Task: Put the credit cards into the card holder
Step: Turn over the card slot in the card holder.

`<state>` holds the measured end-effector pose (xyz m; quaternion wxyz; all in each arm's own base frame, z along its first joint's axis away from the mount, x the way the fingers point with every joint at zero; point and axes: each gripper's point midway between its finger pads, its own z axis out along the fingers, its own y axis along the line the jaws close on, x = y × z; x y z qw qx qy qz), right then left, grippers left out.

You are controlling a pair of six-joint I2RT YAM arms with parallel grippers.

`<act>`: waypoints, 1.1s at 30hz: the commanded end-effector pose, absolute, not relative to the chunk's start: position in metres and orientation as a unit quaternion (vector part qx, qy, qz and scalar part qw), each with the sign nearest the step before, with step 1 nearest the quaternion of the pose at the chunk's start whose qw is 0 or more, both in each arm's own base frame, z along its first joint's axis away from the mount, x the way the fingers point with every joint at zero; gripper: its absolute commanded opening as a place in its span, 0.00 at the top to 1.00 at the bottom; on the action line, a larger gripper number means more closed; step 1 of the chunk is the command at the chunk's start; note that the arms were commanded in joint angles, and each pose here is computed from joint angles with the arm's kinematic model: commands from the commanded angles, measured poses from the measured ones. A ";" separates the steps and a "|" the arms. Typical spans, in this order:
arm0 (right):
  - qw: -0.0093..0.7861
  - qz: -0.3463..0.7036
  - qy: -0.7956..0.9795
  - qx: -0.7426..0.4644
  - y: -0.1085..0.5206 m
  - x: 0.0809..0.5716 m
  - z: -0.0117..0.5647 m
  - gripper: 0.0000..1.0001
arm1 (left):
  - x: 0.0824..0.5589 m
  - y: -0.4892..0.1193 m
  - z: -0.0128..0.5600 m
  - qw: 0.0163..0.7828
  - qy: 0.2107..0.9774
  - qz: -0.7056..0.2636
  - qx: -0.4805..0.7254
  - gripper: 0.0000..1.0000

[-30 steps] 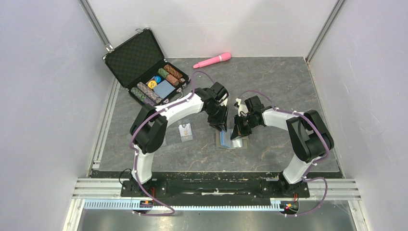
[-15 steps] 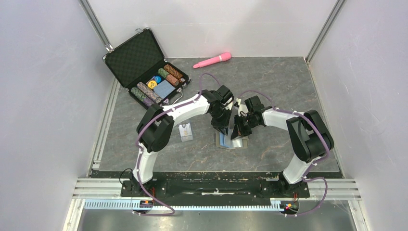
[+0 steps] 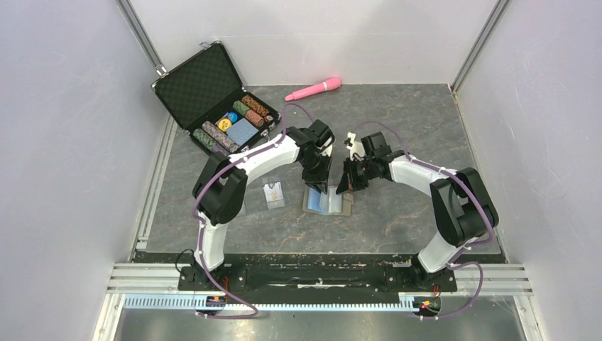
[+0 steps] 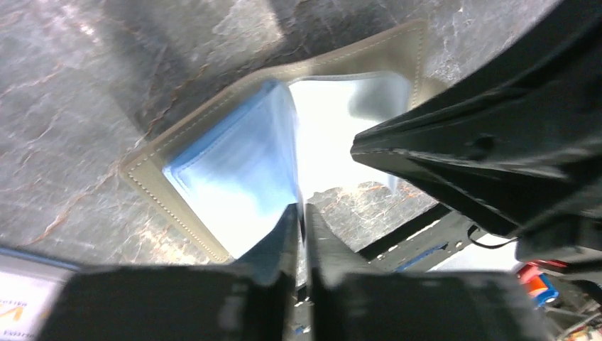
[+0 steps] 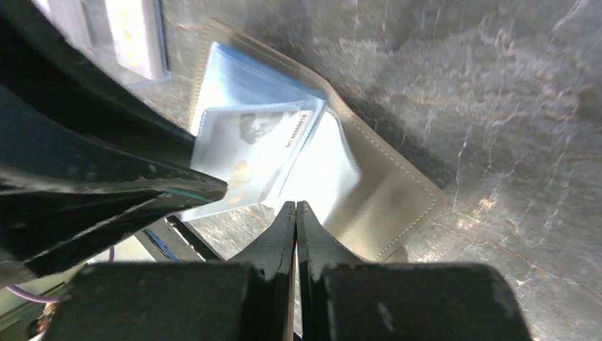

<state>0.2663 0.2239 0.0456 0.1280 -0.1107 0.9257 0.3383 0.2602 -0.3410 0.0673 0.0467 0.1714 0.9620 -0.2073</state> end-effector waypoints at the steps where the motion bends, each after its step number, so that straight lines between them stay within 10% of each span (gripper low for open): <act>1: 0.191 0.371 0.902 -0.112 0.234 0.296 0.088 1.00 | 0.254 -0.342 0.086 0.046 0.953 -0.240 0.180 0.61; 33: 0.211 0.337 0.916 -0.058 0.189 0.309 0.086 1.00 | 0.223 -0.423 0.031 -0.049 0.926 -0.335 0.165 0.44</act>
